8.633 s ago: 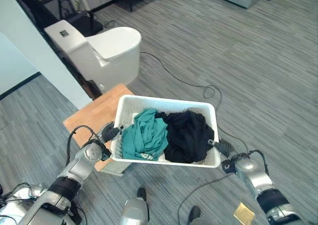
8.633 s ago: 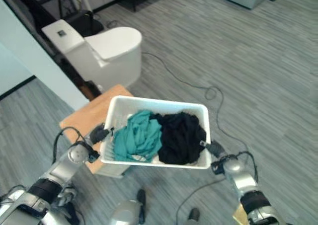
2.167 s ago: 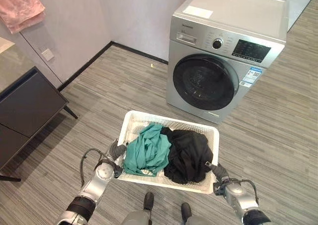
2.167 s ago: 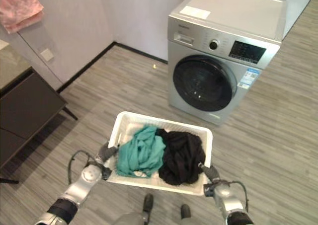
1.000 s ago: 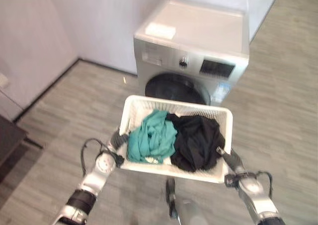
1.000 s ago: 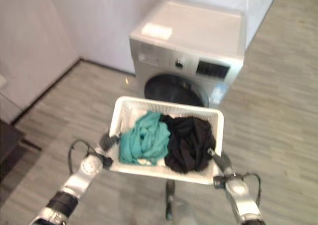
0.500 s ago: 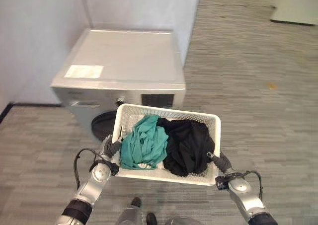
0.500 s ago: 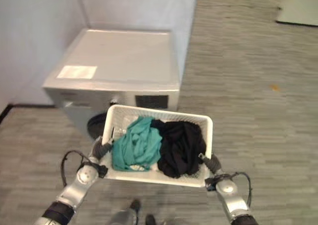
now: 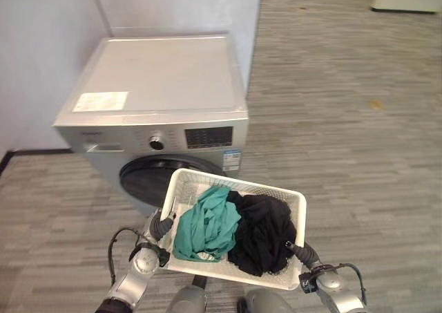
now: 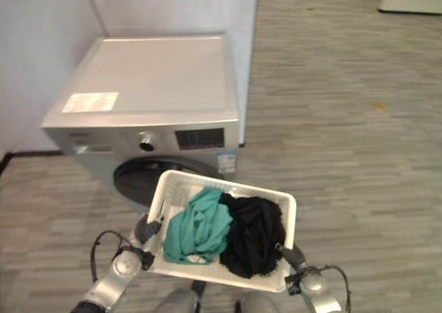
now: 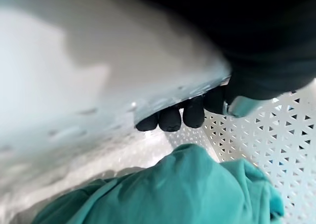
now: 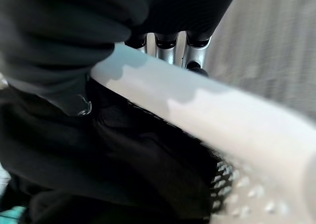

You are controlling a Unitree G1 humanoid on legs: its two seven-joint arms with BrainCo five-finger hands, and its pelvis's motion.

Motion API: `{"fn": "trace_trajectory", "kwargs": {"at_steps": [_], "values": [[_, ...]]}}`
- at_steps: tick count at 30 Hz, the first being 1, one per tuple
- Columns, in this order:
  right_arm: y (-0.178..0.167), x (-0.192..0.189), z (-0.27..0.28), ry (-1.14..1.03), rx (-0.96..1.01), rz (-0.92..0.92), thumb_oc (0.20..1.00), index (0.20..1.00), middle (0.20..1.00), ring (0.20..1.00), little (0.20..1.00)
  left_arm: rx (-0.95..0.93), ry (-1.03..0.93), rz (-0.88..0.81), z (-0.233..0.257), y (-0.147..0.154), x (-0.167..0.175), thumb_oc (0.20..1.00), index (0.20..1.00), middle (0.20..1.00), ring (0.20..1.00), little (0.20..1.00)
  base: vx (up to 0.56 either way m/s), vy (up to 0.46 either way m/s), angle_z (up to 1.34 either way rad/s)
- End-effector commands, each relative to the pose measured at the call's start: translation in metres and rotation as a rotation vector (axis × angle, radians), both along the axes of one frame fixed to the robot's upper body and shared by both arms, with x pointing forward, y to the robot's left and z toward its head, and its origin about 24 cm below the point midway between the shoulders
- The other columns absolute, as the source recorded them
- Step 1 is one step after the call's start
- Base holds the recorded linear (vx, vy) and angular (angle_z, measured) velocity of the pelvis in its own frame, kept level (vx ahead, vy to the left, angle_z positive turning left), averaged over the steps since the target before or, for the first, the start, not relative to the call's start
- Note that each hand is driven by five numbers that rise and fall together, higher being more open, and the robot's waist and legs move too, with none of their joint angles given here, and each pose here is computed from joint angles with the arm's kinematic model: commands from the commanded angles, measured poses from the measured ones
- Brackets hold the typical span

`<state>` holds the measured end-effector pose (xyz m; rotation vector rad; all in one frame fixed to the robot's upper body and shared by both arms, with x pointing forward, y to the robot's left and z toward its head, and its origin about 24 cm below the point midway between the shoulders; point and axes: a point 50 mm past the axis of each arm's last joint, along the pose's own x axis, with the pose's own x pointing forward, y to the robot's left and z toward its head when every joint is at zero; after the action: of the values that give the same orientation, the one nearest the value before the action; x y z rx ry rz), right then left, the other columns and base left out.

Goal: Grab the laundry basket,head to the washer,open it,put in the laundry and shut it.

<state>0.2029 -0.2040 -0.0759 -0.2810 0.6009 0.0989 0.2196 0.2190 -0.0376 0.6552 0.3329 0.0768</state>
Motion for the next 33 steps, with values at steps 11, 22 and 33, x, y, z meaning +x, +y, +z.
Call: {"fn": "trace_trajectory", "kwargs": {"at_steps": [11,22,33], "values": [[-0.102,0.035,0.171,-0.667,-0.29,-0.154,0.2,0.2,0.2,0.2,0.2,0.247,-0.824,0.018,0.208,0.045,0.059,0.2,0.2,0.2,0.2,0.2,-0.1,-0.023,0.32],[-0.106,0.077,0.227,-0.767,-0.385,-0.092,0.2,0.2,0.2,0.2,0.2,0.219,-0.983,-0.207,0.281,-0.013,0.106,0.2,0.2,0.2,0.2,0.2,0.1,0.154,0.23],[-0.117,0.124,0.246,-0.684,-0.439,-0.153,0.2,0.2,0.2,0.2,0.2,0.241,-0.89,-0.237,0.286,-0.031,0.136,0.2,0.2,0.2,0.2,0.2,0.24,0.173,0.04]]}}
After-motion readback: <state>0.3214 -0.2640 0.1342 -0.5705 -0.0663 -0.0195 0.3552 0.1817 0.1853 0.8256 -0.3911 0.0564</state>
